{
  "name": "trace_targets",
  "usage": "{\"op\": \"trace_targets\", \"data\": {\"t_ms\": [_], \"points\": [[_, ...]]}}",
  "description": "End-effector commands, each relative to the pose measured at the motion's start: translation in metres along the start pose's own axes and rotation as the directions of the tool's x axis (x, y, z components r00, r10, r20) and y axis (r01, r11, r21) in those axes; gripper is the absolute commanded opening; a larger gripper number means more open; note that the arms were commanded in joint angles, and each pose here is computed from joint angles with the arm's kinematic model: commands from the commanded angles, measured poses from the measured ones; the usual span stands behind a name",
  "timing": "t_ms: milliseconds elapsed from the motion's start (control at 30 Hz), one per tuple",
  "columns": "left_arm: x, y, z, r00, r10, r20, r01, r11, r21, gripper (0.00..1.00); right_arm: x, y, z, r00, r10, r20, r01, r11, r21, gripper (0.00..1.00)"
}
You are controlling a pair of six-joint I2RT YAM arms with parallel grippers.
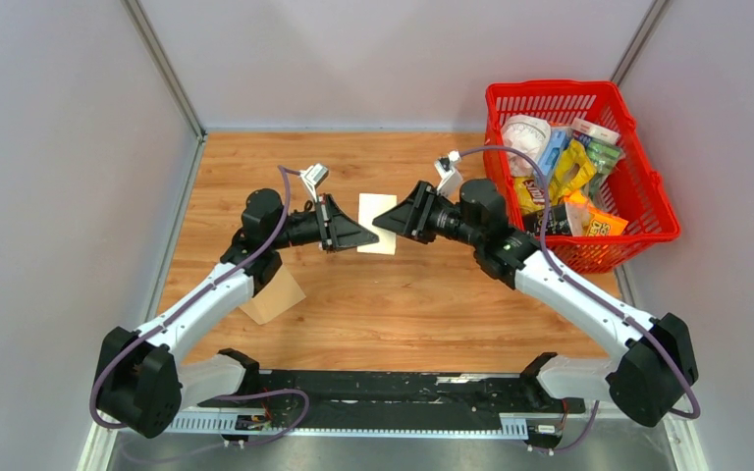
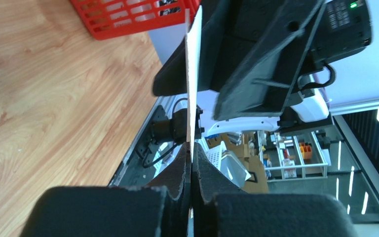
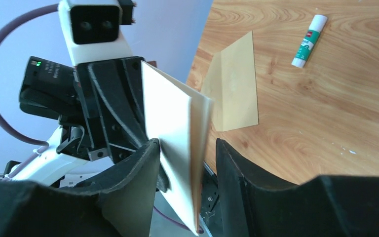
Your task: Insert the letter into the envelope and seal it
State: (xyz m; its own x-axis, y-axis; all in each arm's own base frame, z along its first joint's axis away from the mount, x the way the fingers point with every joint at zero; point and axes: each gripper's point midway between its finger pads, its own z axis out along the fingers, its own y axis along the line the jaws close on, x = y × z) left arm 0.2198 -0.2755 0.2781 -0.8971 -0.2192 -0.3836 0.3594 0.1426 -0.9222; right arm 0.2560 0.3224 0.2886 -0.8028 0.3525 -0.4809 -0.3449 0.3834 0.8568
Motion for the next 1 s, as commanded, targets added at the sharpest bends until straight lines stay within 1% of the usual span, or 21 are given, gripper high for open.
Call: {"op": "trace_targets", "data": {"t_ms": [0,67,167,500,633,733,767,900,967], "points": [[-0.014,-0.027,-0.004,0.996,0.065,0.066,-0.070,0.994,0.083,0.00,-0.005,-0.002,-0.004,0.999,-0.016,0.038,0.015,1.000,0.017,0.51],[-0.014,-0.027,-0.003,0.996,0.065,0.063,-0.070,0.995,0.078,0.00,-0.007,0.000,-0.005,0.999,-0.018,0.041,0.018,1.000,0.010,0.54],[-0.014,-0.021,-0.002,0.996,0.061,0.062,-0.064,0.996,0.057,0.00,-0.007,0.007,-0.005,0.999,-0.007,0.039,0.008,1.000,-0.021,0.54],[-0.014,-0.007,0.001,0.998,0.024,0.065,-0.026,0.999,0.044,0.00,-0.002,0.027,-0.003,0.999,0.039,0.001,-0.039,0.993,-0.112,0.49],[-0.015,-0.009,0.002,0.997,0.014,0.071,-0.019,0.998,0.068,0.00,-0.002,0.026,-0.003,0.999,0.047,0.002,-0.047,0.993,-0.109,0.49],[-0.015,-0.008,0.003,0.998,0.015,0.063,-0.018,0.999,0.048,0.00,-0.002,0.026,-0.003,0.999,0.041,0.003,-0.040,0.993,-0.110,0.49],[-0.016,-0.007,0.003,0.998,0.015,0.064,-0.018,0.999,0.047,0.00,-0.002,0.027,-0.003,0.999,0.045,0.002,-0.044,0.993,-0.112,0.48],[-0.015,-0.006,0.003,0.998,0.007,0.063,-0.010,0.999,0.045,0.00,-0.002,0.025,-0.003,0.999,0.040,0.005,-0.039,0.994,-0.104,0.39],[-0.015,-0.005,0.003,0.998,0.004,0.063,-0.007,0.999,0.044,0.00,-0.003,0.023,-0.002,0.999,0.041,0.008,-0.040,0.995,-0.093,0.32]]}}
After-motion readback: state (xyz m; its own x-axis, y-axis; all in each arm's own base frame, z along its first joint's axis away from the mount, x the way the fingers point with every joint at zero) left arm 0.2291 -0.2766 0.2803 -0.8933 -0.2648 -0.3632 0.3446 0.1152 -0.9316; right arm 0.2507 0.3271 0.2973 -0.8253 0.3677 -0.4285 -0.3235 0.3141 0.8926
